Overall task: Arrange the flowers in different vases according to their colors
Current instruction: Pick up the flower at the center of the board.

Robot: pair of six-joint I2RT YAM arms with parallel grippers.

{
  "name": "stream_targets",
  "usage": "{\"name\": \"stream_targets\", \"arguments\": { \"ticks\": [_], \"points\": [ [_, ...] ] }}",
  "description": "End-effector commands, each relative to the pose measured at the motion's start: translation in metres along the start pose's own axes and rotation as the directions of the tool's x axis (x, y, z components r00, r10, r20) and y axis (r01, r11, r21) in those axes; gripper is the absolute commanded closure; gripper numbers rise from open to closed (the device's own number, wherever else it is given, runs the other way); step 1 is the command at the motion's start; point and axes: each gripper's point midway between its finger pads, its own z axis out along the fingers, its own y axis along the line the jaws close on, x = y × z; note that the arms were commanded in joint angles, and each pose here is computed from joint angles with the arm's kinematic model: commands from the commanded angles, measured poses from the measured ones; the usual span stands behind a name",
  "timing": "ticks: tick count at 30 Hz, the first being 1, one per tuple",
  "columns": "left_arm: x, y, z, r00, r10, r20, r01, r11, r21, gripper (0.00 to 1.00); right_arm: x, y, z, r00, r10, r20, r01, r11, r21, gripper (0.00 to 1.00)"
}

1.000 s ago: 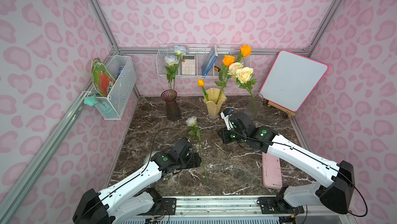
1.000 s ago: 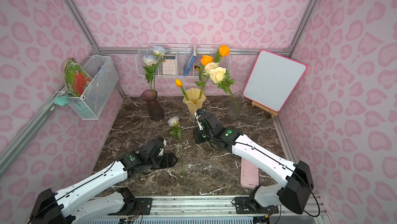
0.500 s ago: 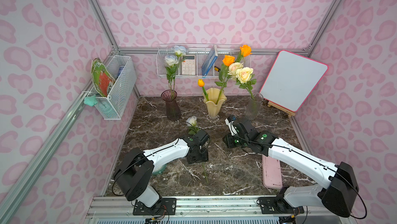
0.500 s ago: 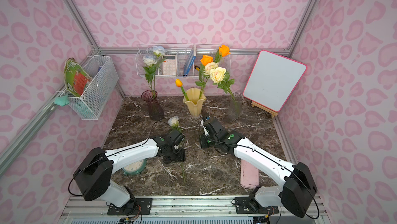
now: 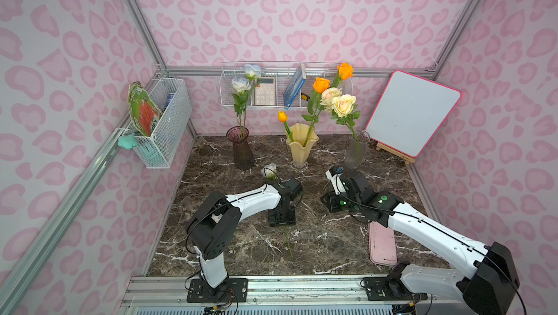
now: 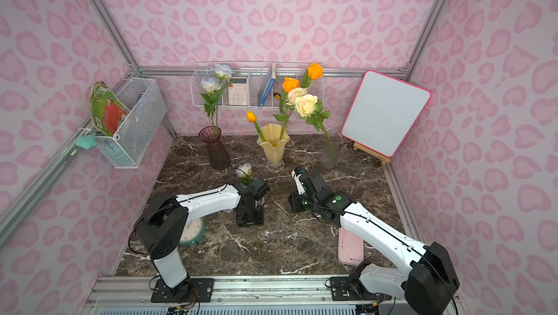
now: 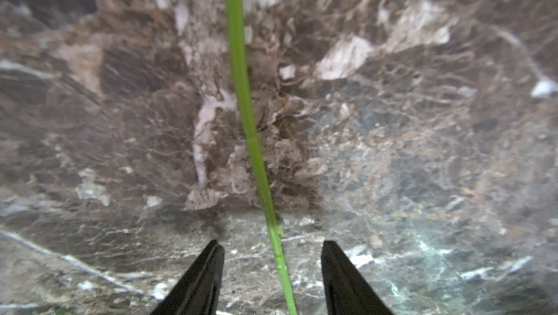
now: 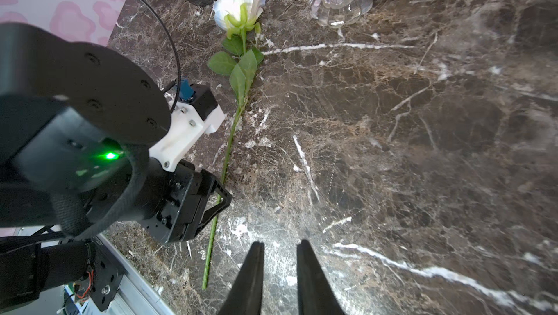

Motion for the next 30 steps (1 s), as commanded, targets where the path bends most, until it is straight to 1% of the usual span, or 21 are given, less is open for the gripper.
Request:
{"name": "stream_targets", "arguments": {
  "ticks": [1,3,6,14,18,22,26,30],
  "points": [
    [0.003,0.004,0.005,1.0,-0.018,-0.025,0.018,0.999,-0.034,0.45,-0.004,0.0,-0.004,0.999,-0.011,0.034,0.012,1.0,-0.028,0.77],
    [0.0,0.001,0.011,0.999,-0.02,-0.036,0.019,0.999,-0.034,0.49,-0.004,-0.003,-0.007,0.999,-0.008,0.046,0.009,1.0,-0.03,0.77],
    [-0.002,-0.002,0.018,0.999,-0.022,-0.05,0.02,0.999,-0.04,0.59,-0.005,-0.004,-0.012,0.998,-0.007,0.062,0.009,0.999,-0.036,0.78],
    [-0.002,-0.001,0.034,0.998,-0.036,-0.054,0.034,0.999,-0.042,0.99,-0.004,-0.006,-0.012,0.998,0.002,0.07,0.002,0.999,-0.052,0.79],
    [-0.005,-0.001,0.032,0.999,-0.031,-0.033,0.03,0.999,-0.033,1.0,-0.003,-0.006,-0.012,0.998,0.0,0.066,0.004,0.999,-0.05,0.79],
    [-0.006,-0.006,0.014,1.0,-0.004,0.004,0.004,1.0,0.002,1.0,-0.004,-0.007,-0.012,0.998,-0.002,0.068,0.005,0.999,-0.04,0.79],
    [-0.007,-0.011,-0.025,0.993,0.057,0.108,-0.06,0.998,0.017,1.0,-0.007,-0.008,-0.012,0.998,-0.003,0.07,0.005,0.999,-0.034,0.8],
    [-0.003,-0.021,-0.076,0.964,0.11,0.244,-0.131,0.989,0.075,1.0,-0.008,-0.008,-0.008,0.998,-0.002,0.067,0.004,1.0,-0.03,0.81]
  ]
}}
